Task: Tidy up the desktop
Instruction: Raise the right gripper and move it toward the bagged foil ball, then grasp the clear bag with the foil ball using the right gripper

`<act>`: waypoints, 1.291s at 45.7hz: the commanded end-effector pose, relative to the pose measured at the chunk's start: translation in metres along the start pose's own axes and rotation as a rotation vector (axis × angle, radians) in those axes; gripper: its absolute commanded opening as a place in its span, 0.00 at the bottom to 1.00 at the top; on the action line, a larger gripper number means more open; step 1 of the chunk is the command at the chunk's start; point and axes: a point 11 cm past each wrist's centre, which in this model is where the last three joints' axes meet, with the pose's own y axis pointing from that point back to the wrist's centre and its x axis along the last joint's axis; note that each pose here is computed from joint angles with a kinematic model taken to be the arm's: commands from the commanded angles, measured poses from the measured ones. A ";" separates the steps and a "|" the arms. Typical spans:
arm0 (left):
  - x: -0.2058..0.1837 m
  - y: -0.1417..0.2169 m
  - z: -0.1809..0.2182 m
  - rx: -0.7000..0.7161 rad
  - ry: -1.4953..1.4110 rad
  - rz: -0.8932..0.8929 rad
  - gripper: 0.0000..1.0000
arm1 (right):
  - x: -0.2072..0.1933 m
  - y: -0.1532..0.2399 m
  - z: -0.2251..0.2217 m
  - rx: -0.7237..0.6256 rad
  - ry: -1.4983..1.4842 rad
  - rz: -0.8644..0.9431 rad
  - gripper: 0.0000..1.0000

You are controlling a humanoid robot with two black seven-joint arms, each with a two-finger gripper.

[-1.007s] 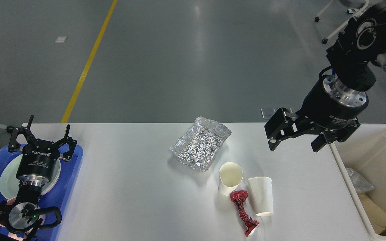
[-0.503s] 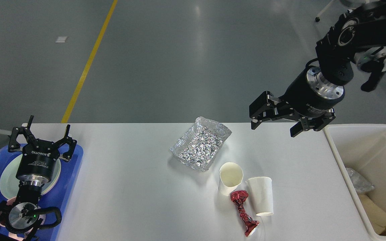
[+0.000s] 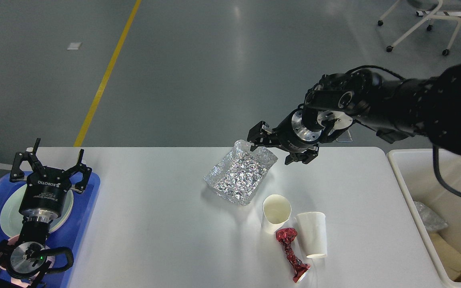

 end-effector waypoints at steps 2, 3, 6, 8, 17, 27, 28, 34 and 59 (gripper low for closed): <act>0.000 0.000 0.000 0.000 0.000 0.000 0.96 | -0.002 -0.033 -0.006 0.022 0.006 0.024 0.98; 0.000 0.000 0.000 0.000 0.000 0.000 0.96 | -0.002 -0.035 -0.007 0.026 0.005 0.026 0.98; 0.000 0.000 0.000 0.000 0.000 0.000 0.96 | -0.005 -0.036 -0.014 0.056 -0.019 0.018 0.98; 0.000 0.000 0.000 -0.001 0.001 0.000 0.96 | -0.006 -0.037 -0.022 0.086 -0.037 0.016 0.98; 0.000 0.000 0.000 0.000 0.000 0.000 0.96 | -0.018 -0.055 -0.038 0.100 0.003 0.038 0.97; 0.000 0.000 0.000 0.000 0.000 0.000 0.96 | -0.017 -0.085 -0.006 0.065 -0.056 0.097 0.90; 0.000 0.000 0.000 0.000 0.000 0.000 0.96 | -0.017 -0.087 -0.002 0.062 -0.065 0.104 0.90; 0.000 0.000 0.000 0.000 0.000 0.000 0.96 | -0.022 -0.101 0.016 0.041 -0.109 0.145 0.90; 0.000 0.000 0.000 0.000 0.000 0.000 0.96 | -0.038 -0.125 0.040 0.035 -0.232 0.251 0.91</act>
